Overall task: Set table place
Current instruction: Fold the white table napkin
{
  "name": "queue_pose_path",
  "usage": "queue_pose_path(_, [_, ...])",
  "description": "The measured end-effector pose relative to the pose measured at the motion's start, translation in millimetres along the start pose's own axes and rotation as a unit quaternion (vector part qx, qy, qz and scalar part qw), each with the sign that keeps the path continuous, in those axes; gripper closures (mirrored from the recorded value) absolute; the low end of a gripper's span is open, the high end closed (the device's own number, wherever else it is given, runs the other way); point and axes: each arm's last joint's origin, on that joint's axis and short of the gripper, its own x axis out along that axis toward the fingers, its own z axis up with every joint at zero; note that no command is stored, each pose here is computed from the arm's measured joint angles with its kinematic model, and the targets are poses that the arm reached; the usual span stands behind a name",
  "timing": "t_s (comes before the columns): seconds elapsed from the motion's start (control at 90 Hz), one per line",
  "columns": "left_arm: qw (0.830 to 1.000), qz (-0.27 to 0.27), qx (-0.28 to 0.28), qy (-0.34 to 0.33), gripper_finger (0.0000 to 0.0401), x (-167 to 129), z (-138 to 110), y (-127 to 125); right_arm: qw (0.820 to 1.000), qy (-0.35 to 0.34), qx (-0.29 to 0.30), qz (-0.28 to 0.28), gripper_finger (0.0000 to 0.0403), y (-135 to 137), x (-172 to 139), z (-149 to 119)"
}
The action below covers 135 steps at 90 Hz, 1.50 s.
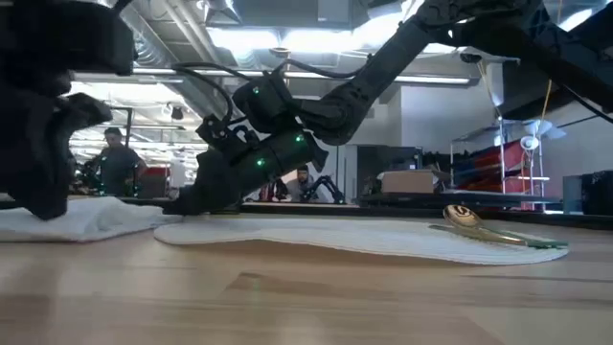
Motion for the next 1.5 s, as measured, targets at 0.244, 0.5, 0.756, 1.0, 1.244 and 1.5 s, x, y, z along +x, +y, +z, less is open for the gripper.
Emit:
queue_pose_path(0.244, [1.000,-0.015,0.004,-0.010,0.0401,5.6,-4.2,0.7,1.000,0.000,0.000,0.000,0.0403,0.0,0.1,-0.1])
queue_pose_path(0.5, [1.000,-0.015,-0.013,0.006,0.0401,9.8,-11.6,5.1,1.000,0.001,-0.002,-0.005,0.0403,-0.3,0.1,-0.2])
queue_pose_path(0.756, [0.999,-0.034,-0.004,-0.003,0.0401,9.4,-8.2,1.8,1.000,0.001,-0.003,-0.006,0.0403,-0.4,0.1,-0.2])
queue_pose_path(1.0, [0.999,-0.031,0.034,0.003,0.0401,-8.4,10.4,-7.6,1.000,0.001,-0.003,-0.007,0.0403,-0.4,0.1,-0.2])
queue_pose_path(1.244, [0.984,0.147,0.057,0.086,0.0401,-35.6,21.4,20.5,1.000,0.000,-0.013,-0.007,0.0403,-0.3,0.1,0.0])
queue_pose_path(1.5, [0.956,0.268,0.020,0.120,0.0401,-45.8,26.3,61.9,1.000,-0.019,-0.023,-0.002,0.0403,-0.5,0.0,3.3])
